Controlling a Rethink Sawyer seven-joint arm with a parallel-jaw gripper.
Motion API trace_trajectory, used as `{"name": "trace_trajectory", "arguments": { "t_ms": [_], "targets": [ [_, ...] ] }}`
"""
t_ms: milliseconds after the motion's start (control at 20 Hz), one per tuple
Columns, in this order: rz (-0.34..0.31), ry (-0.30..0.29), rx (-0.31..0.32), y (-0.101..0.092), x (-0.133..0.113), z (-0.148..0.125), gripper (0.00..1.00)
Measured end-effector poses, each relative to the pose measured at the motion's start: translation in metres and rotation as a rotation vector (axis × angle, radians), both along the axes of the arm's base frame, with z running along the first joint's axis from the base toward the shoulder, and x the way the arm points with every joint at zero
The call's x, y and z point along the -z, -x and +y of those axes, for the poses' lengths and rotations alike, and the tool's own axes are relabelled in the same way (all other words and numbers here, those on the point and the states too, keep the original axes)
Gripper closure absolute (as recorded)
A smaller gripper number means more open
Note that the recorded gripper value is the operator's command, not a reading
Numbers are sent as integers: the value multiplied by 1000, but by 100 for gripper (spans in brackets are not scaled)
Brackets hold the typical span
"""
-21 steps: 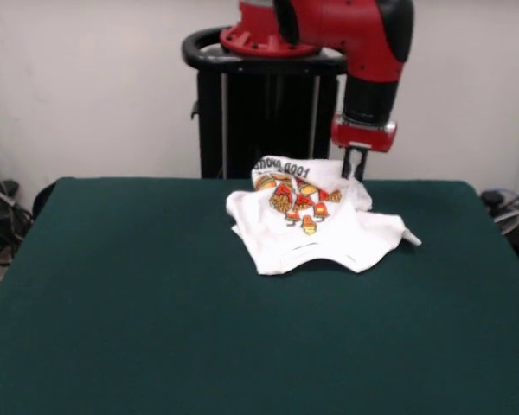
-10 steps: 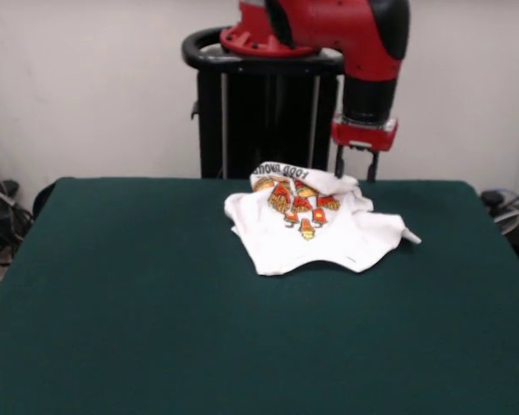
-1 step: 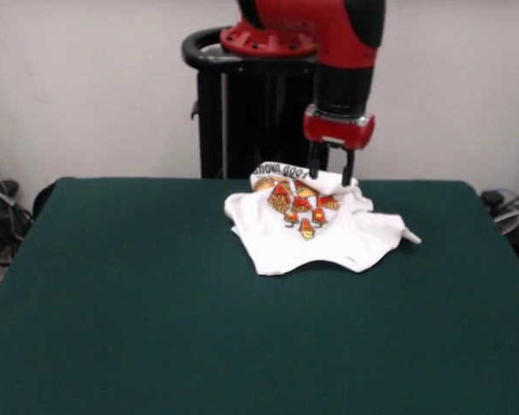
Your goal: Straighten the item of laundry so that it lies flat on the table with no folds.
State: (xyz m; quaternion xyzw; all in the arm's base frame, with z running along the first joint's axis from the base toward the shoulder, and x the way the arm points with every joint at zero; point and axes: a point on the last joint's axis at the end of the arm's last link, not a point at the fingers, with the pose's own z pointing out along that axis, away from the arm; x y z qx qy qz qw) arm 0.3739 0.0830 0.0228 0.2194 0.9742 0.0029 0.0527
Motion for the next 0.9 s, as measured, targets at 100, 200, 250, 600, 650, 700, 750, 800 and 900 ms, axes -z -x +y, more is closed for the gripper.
{"name": "trace_trajectory", "arguments": {
  "t_ms": [100,200,250,600,650,700,750,800,900],
  "targets": [
    [-24,5,10,-9,-4,-11,0],
    [-30,7,12,-12,-3,-16,0],
    [-32,9,11,-14,-1,-18,0],
    [-43,44,6,-28,16,-33,0],
    [-45,58,-5,-31,23,-40,0],
    [-46,63,-9,-31,26,-43,0],
    [-47,67,-14,-32,28,-45,0],
    [-52,78,-33,-33,37,-53,0],
    [-54,85,-52,-33,43,-59,0]
  ]
}}
